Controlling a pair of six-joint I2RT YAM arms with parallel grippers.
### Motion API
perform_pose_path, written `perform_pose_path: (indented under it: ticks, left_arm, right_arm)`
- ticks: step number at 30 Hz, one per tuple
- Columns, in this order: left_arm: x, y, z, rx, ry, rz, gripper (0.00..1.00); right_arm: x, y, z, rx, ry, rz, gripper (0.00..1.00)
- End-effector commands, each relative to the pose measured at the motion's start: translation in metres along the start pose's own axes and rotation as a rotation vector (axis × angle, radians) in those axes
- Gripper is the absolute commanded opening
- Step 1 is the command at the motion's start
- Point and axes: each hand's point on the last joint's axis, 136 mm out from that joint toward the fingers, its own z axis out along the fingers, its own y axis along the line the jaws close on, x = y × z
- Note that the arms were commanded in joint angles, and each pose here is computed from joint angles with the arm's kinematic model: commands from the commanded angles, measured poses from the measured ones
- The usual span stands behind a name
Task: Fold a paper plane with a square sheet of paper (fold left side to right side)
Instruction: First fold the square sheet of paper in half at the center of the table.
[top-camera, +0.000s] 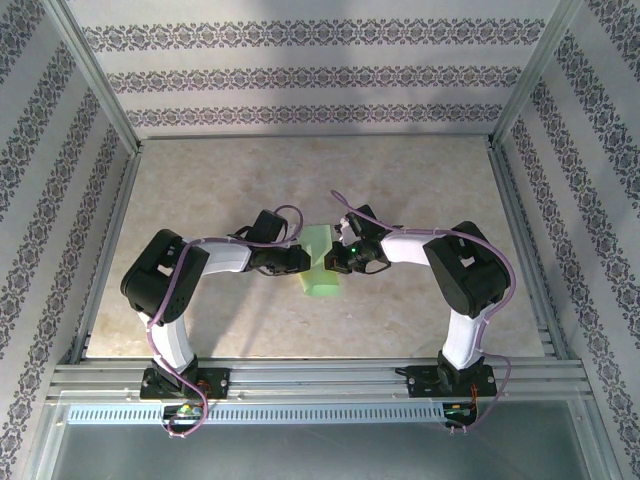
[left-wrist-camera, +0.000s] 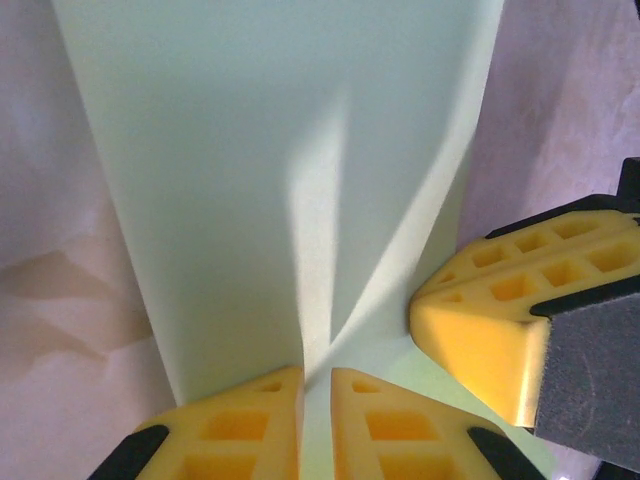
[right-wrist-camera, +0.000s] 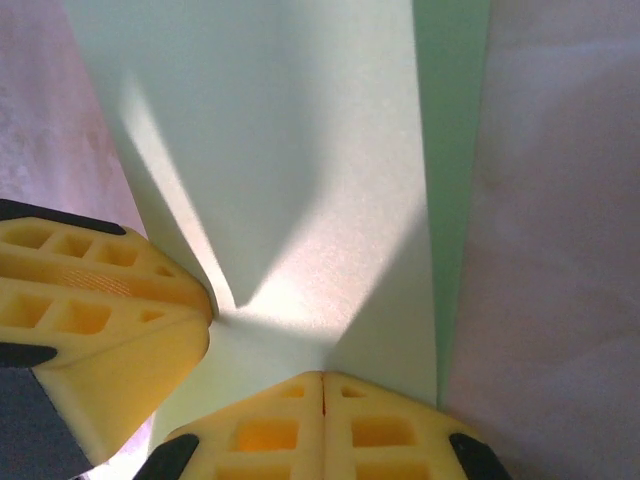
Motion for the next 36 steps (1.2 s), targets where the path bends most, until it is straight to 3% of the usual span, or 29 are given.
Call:
perform_pose_path:
  ticks: [1, 16, 26, 31, 36]
  left_arm:
    - [-0.002, 0.02, -0.003, -0.031, -0.022, 0.002, 0.17]
    - [0.0, 0.054, -0.032, -0.083, -0.088, -0.04, 0.14]
    - [-0.017, -0.001, -0.05, 0.014, -0.184, 0.081, 0.12]
    - [-0.016, -0.03, -0.034, 0.072, -0.141, 0.127, 0.12]
    - [-0.009, -0.028, -0.014, 0.038, -0.093, 0.168, 0.11]
  right_arm:
    - [0.033, -0.05, 0.012, 0.189, 0.096, 0.063, 0.0]
    - [0.037, -0.055, 0.009, 0.202, 0.099, 0.064, 0.0]
    - [0.033, -0.05, 0.009, 0.187, 0.092, 0.063, 0.0]
    - [0.034, -0.05, 0.01, 0.187, 0.095, 0.067, 0.0]
    - [0.034, -0.05, 0.01, 0.187, 0.097, 0.067, 0.0]
